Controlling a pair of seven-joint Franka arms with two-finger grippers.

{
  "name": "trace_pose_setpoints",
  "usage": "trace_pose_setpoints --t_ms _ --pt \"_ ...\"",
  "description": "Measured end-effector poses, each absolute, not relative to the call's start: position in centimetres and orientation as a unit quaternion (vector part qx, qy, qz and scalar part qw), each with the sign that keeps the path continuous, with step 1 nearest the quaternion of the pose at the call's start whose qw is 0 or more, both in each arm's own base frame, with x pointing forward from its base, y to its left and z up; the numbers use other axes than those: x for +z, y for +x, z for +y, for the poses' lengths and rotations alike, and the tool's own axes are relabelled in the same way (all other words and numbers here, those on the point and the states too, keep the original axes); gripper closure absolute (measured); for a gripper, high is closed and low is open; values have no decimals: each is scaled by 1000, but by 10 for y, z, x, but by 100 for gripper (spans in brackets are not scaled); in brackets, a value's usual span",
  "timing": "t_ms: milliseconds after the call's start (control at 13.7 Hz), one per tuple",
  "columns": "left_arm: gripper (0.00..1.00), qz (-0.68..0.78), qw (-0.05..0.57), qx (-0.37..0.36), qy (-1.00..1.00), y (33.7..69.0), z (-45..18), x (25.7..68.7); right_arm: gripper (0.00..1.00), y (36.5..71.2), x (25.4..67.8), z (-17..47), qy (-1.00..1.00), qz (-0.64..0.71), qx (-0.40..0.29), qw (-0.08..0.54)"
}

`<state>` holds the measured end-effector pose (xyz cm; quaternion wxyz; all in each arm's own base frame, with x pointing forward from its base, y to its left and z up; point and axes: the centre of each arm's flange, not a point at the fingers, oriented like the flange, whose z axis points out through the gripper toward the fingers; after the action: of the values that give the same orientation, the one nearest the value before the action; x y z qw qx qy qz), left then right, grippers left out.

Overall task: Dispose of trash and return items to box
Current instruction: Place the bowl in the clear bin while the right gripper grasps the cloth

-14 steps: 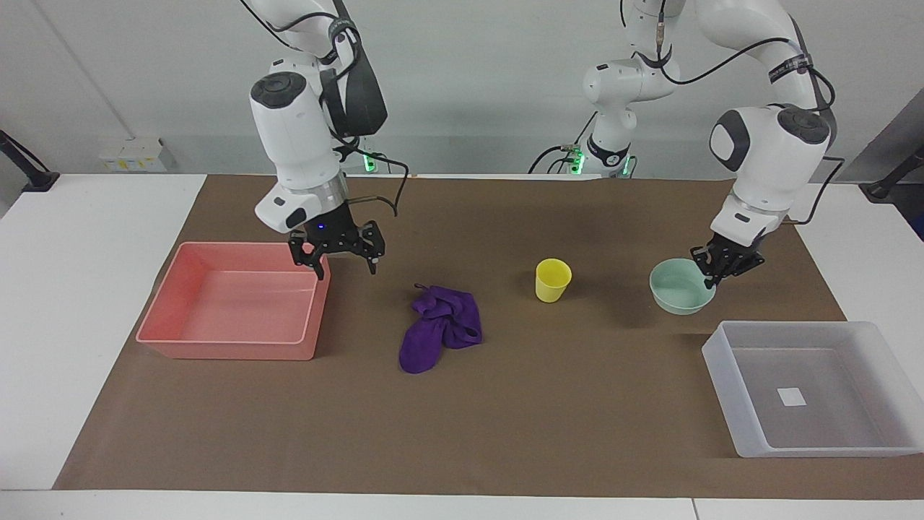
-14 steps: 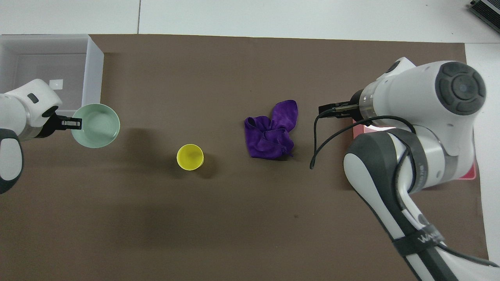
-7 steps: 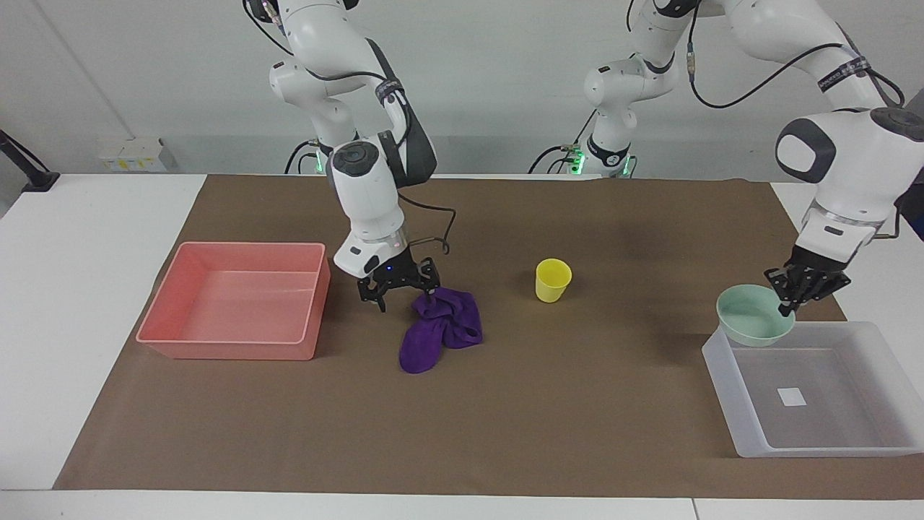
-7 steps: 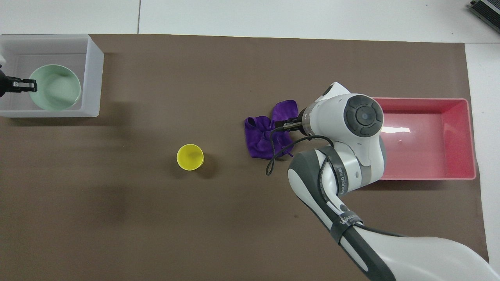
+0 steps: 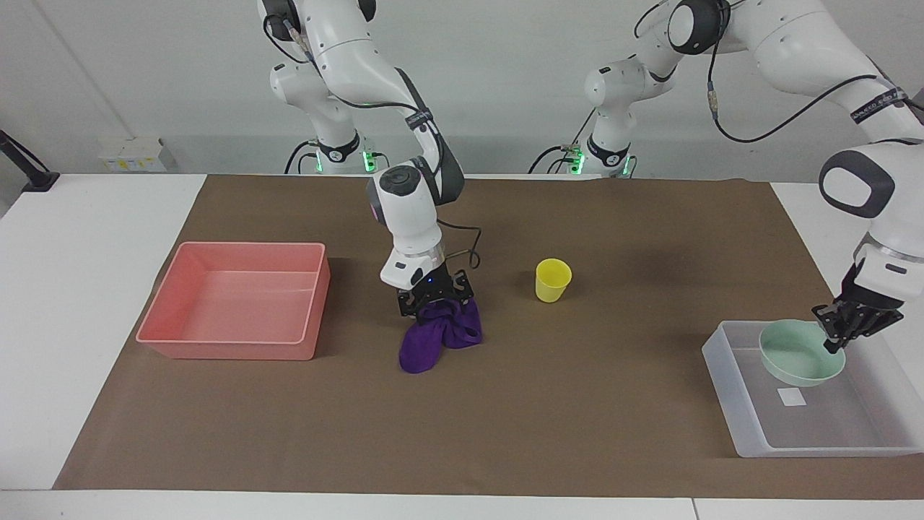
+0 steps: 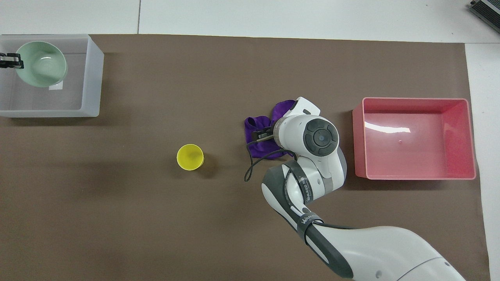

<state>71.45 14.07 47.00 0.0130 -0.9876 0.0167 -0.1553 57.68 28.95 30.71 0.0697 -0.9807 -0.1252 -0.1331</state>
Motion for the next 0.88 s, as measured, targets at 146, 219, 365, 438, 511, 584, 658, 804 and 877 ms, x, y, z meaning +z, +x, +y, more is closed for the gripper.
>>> trace_pose_setpoints --t_ms 146,219,365,438,511,584,658,804,877 --pt "97 15 12 -150 -989 728 158 443 1 573 296 286 -977 -141 -144 68" --pt "97 16 15 -147 -989 733 162 429 4 570 292 284 -976 -145 -147 67" --pt "97 17 15 -135 -991 738 166 406 31 568 288 282 -976 -145 -145 66" --pt "97 16 16 -129 -991 738 168 397 44 568 288 282 -977 -143 -145 66" --pt "97 16 20 -125 -992 737 172 391 55 568 289 281 -978 -134 -145 67" --pt "97 16 25 -125 -992 737 177 386 67 568 291 280 -980 -123 -141 68" --pt "97 13 28 -128 -991 736 183 383 77 568 294 280 -982 -114 -136 68" --pt "97 10 29 -134 -990 734 189 372 91 568 309 275 -985 -97 -127 68" --pt "97 9 30 -136 -990 732 189 364 91 569 320 270 -986 -84 -125 68"
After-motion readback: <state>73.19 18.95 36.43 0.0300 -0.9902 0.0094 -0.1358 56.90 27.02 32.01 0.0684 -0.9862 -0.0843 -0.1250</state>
